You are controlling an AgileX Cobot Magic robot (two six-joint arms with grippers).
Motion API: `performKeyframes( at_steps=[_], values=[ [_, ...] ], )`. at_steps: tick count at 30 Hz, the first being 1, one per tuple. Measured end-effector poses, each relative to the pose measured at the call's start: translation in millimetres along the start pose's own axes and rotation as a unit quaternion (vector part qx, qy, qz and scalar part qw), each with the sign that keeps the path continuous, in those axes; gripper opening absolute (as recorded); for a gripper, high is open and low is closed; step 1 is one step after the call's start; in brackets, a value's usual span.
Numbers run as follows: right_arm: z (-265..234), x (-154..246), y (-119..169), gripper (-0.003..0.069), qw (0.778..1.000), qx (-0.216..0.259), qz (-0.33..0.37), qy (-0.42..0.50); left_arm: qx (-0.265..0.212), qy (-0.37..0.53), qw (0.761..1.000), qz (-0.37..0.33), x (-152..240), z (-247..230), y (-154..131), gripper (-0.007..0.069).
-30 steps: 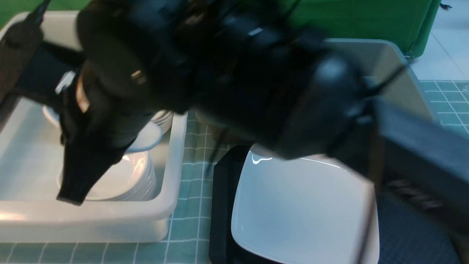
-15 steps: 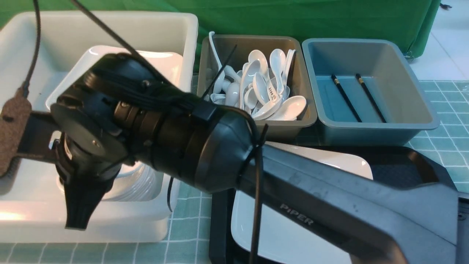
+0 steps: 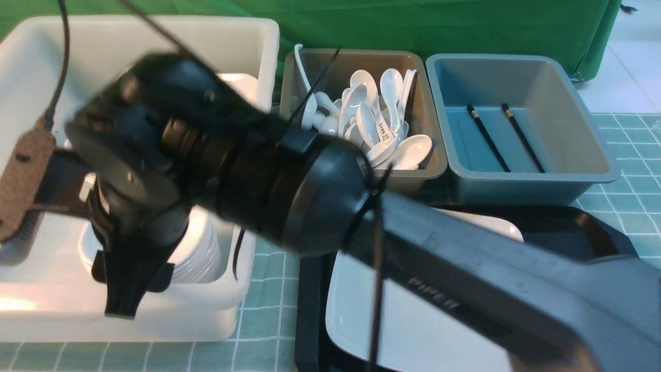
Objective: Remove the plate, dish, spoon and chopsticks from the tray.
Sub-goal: Use the right arm to put the small plate into the large storage box on the left, then use the left arm to grab a plate from the dinner plate
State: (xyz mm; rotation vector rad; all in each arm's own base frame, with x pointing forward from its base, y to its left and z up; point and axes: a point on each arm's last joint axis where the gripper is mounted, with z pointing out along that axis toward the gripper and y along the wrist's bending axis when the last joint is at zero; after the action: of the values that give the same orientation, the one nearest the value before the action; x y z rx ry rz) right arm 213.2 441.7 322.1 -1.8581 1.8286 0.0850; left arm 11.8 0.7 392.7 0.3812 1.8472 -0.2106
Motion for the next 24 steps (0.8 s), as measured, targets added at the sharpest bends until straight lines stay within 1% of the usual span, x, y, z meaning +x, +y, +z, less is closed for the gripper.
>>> performKeyframes(
  at_steps=[3, 4, 5, 7, 8, 10, 11, 12, 13, 14, 15, 16, 18, 21, 22, 23, 24],
  values=[
    [-34.0, -0.6, -8.4, 0.0454, 0.999, 0.03, 0.029, -0.019, 0.023, 0.036, 0.999, 0.008, -4.8, 18.9, -4.9, 0.0009],
    [-61.0, 2.3, -16.5, 0.0418, 0.996, 0.063, 0.051, -0.032, 0.035, 0.058, 0.998, 0.012, -7.4, 31.0, -7.7, 0.0009],
    [-77.7, 5.4, -20.7, 0.038, 0.993, 0.082, 0.069, -0.04, 0.045, 0.07, 0.996, 0.013, -8.7, 38.0, -9.7, 0.0009],
    [-107.0, 19.6, -31.8, 0.0281, 0.986, 0.122, 0.11, -0.04, 0.069, 0.103, 0.992, 0.029, -13.8, 58.5, -14.6, 0.0009],
    [-117.2, 28.0, -36.1, 0.025, 0.982, 0.133, 0.126, -0.037, 0.078, 0.111, 0.99, 0.032, -15.0, 63.6, -16.4, 0.0009],
    [-136.7, 56.0, -45.2, 0.0154, 0.974, 0.149, 0.168, -0.017, 0.106, 0.135, 0.984, 0.052, -16.6, 80.3, -21.5, 0.0009],
    [-144.6, 73.2, -48.3, 0.011, 0.969, 0.155, 0.191, -0.004, 0.13, 0.156, 0.977, 0.062, -16.4, 94.5, -26.1, 0.0009],
    [-141.5, 79.5, -49.2, 0.0104, 0.968, 0.155, 0.196, 0.008, 0.138, 0.157, 0.976, 0.066, -16.4, 96.3, -27.5, 0.0009],
    [-157.2, 106.9, -49.2, 0.0067, 0.959, 0.163, 0.229, 0.023, 0.169, 0.173, 0.967, 0.076, -16.0, 110.5, -33.1, 0.0009],
    [-158.9, 129.2, -46.7, 0.0055, 0.953, 0.164, 0.249, 0.047, 0.208, 0.179, 0.958, 0.087, -16.0, 122.6, -40.0, 0.0009],
    [-171.7, 153.0, -40.2, 0.005, 0.945, 0.168, 0.274, 0.057, 0.243, 0.188, 0.947, 0.091, -15.1, 137.8, -46.4, 0.0009],
    [-171.9, 166.5, -35.8, 0.0051, 0.942, 0.168, 0.282, 0.071, 0.262, 0.19, 0.942, 0.091, -14.7, 146.9, -50.2, 0.0009],
    [-190.4, 204.3, -16.1, 0.0052, 0.929, 0.173, 0.317, 0.078, 0.301, 0.203, 0.927, 0.094, -10.5, 174.2, -59.8, 0.0009],
    [-204.1, 239.1, 10.2, 0.0053, 0.917, 0.176, 0.348, 0.079, 0.322, 0.228, 0.912, 0.116, 1.6, 207.6, -73.7, 0.0009],
    [-201.4, 240.4, 11.2, 0.0053, 0.918, 0.174, 0.347, 0.084, 0.323, 0.231, 0.91, 0.119, 3.0, 210.2, -75.3, 0.0009],
    [-212.0, 258.4, 27.1, 0.0053, 0.91, 0.178, 0.368, 0.069, 0.338, 0.252, 0.894, 0.154, 15.7, 228.8, -92.1, 0.0009],
    [-213.7, 266.8, 34.3, 0.0053, 0.907, 0.179, 0.377, 0.065, 0.342, 0.261, 0.885, 0.178, 22.7, 237.4, -100.9, 0.0009]
  ],
)
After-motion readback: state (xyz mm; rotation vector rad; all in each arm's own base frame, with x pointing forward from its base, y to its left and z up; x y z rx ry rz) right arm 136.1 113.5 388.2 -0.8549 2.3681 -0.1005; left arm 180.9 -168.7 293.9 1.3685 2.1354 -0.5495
